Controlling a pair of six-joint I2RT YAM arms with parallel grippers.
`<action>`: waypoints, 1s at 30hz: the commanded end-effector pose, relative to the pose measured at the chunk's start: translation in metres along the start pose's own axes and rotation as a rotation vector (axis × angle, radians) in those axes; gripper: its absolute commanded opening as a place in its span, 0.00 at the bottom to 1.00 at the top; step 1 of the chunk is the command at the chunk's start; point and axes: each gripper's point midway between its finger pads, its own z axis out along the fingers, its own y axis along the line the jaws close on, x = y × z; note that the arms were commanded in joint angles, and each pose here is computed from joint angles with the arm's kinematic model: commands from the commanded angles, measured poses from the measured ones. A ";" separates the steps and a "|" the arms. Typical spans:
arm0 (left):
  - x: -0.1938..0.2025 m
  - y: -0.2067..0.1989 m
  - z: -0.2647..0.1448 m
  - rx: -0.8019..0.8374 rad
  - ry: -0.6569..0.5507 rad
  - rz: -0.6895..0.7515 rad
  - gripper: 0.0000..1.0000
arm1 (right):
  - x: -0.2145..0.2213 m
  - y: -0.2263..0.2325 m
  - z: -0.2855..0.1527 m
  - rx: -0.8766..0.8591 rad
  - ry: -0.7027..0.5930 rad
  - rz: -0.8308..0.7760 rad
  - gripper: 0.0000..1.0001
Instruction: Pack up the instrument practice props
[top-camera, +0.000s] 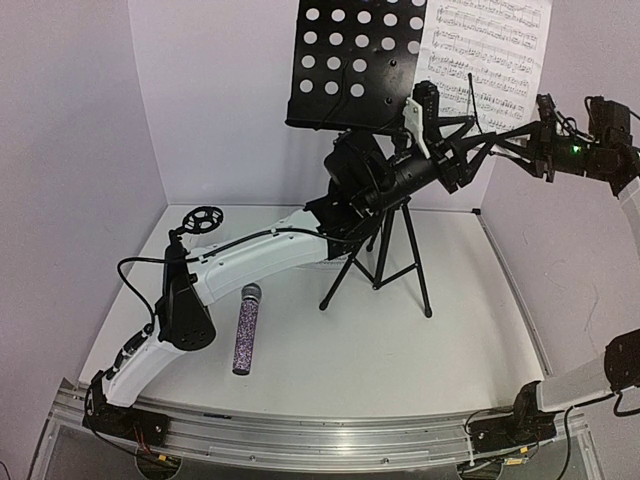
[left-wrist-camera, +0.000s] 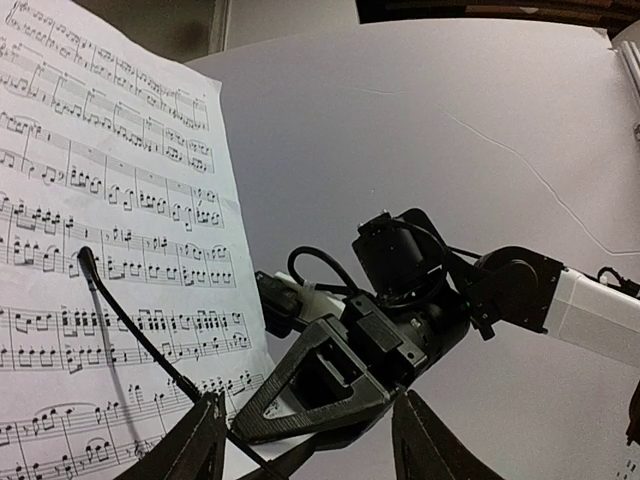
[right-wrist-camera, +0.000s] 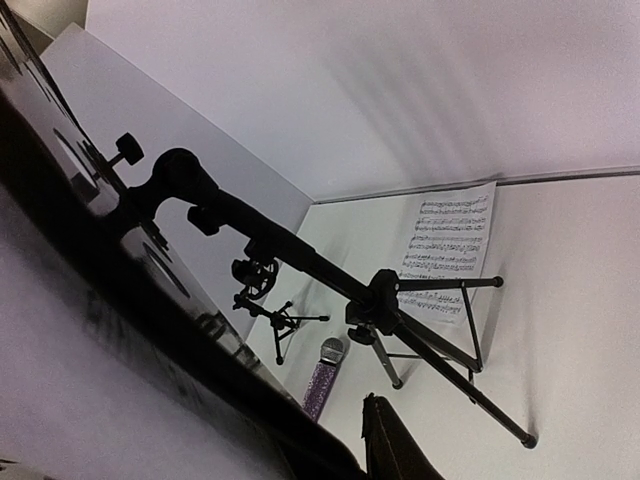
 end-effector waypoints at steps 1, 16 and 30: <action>-0.035 0.019 -0.003 -0.012 -0.112 0.103 0.56 | -0.009 0.025 -0.010 -0.049 -0.039 -0.077 0.33; -0.031 0.026 -0.014 0.044 -0.064 0.180 0.54 | -0.013 0.029 -0.012 -0.051 -0.047 -0.089 0.38; 0.018 -0.105 -0.146 0.471 0.411 0.197 0.58 | -0.014 0.033 -0.015 -0.049 -0.049 -0.117 0.41</action>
